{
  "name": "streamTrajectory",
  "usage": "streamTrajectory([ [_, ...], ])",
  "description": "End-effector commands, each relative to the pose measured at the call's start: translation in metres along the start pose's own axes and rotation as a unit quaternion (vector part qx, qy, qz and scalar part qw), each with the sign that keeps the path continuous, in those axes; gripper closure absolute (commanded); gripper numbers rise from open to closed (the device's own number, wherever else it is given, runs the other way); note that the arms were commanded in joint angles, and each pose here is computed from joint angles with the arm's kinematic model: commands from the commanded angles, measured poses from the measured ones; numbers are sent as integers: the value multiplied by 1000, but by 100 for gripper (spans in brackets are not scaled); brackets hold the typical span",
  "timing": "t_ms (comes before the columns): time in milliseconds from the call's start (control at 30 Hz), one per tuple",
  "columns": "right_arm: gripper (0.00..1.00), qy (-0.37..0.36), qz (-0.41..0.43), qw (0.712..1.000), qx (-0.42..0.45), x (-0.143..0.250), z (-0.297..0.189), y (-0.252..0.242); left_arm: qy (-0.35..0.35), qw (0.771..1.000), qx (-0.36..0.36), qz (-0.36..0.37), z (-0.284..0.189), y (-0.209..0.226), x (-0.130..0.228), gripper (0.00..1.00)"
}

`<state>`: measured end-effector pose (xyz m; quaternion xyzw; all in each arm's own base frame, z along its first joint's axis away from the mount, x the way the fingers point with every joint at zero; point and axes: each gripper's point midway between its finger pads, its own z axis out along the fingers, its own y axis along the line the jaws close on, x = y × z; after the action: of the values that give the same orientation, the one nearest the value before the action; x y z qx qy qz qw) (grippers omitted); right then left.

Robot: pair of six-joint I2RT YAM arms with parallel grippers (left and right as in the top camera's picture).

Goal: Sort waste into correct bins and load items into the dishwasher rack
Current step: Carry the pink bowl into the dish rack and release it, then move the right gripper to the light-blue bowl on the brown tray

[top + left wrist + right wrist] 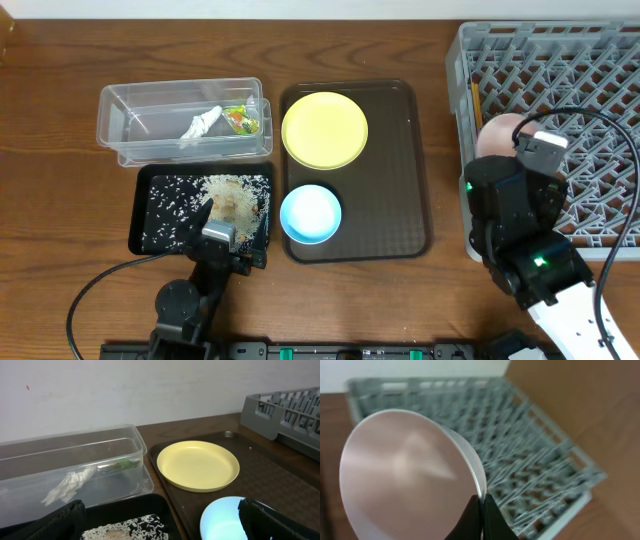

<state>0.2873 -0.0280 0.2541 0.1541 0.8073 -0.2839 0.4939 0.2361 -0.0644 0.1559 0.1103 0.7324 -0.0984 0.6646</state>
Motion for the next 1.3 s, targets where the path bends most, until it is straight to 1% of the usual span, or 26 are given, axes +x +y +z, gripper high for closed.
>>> streamTrajectory([
  [0, 99, -24, -52, 993, 108, -12, 6, -27, 19, 1000, 6, 1, 1, -2, 14, 0],
  [133, 99, -21, -102, 983, 149, -16, 21, -21, 19, 1000, 6, 1, 1, -2, 14, 1],
  [333, 99, 16, -184, 964, 194, -11, 56, -20, 19, 1000, 6, 1, 1, -2, 14, 1],
  [433, 99, 28, -197, 955, 221, -7, 68, -25, 19, 1000, 6, 1, 1, -2, 14, 1],
  [567, 99, 44, -230, 945, 230, -1, 82, -20, 19, 1000, 6, 1, 1, -2, 14, 1],
  [700, 99, 56, -253, 938, 229, 10, 92, -10, 19, 1000, 6, 1, 1, -2, 14, 1],
  [933, 99, 55, -288, 934, 206, 24, 103, 23, 19, 1000, 6, 1, 1, -2, 14, 1],
  [1267, 99, 23, -309, 938, 156, 23, 91, 64, 19, 1000, 6, 1, 1, -2, 14, 1],
])
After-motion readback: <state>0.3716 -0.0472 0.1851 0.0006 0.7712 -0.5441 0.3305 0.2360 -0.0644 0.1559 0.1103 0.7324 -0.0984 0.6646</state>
